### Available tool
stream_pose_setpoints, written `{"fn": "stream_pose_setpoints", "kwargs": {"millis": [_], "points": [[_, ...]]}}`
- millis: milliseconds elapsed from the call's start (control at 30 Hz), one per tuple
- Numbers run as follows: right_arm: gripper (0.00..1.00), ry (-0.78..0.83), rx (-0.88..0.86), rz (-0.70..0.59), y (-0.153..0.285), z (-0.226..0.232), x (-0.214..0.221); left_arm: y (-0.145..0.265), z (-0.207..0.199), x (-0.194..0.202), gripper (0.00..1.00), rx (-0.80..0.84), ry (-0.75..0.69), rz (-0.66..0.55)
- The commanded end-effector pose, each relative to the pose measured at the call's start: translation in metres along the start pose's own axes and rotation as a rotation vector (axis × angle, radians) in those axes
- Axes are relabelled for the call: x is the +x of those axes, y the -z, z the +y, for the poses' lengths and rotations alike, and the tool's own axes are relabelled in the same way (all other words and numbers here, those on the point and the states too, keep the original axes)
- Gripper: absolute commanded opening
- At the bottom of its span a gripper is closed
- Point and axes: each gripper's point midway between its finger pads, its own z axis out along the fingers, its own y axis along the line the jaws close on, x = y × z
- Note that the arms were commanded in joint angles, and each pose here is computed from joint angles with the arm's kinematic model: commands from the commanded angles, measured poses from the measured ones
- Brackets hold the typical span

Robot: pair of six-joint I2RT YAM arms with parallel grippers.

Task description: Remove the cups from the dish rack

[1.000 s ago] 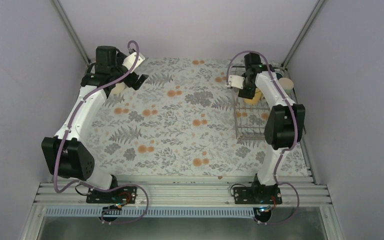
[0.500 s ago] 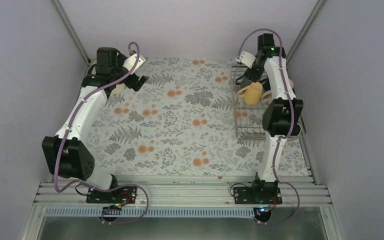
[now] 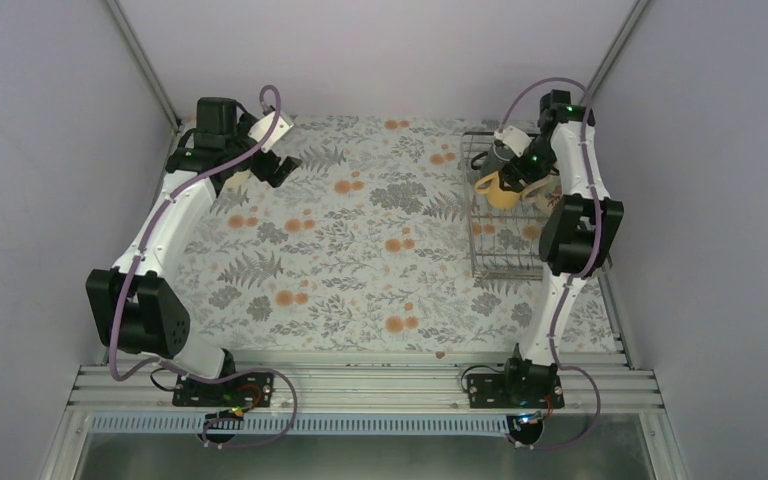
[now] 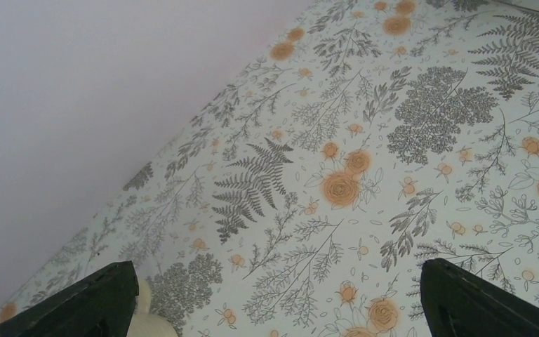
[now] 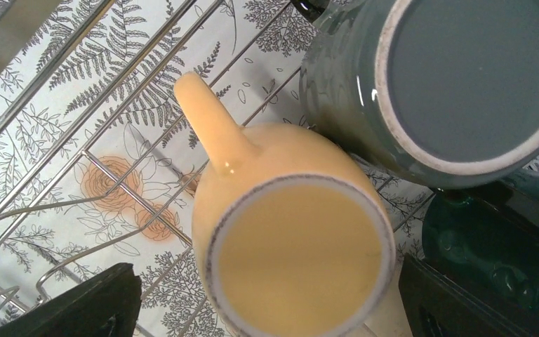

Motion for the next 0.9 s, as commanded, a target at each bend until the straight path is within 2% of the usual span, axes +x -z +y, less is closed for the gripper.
{"fn": "stream_pose_setpoints", "kwargs": {"millis": [0, 467, 733, 867], "points": [[0.95, -0.05, -0.017, -0.067, 0.014, -0.002, -0.003, 0.0, -0.002, -0.009, 1.0, 0.022, 0.01, -0.031], [0.92, -0.087, -0.074, -0.092, -0.004, -0.008, -0.005, -0.001, -0.009, -0.001, 1.0, 0.048, 0.013, -0.013], [0.81, -0.103, -0.1, -0.103, -0.011, -0.006, -0.006, -0.001, -0.012, -0.002, 1.0, 0.058, 0.008, -0.017], [0.7, -0.117, -0.095, -0.1, -0.011, -0.009, -0.005, -0.003, -0.013, 0.0, 1.0, 0.064, 0.009, -0.013]]}}
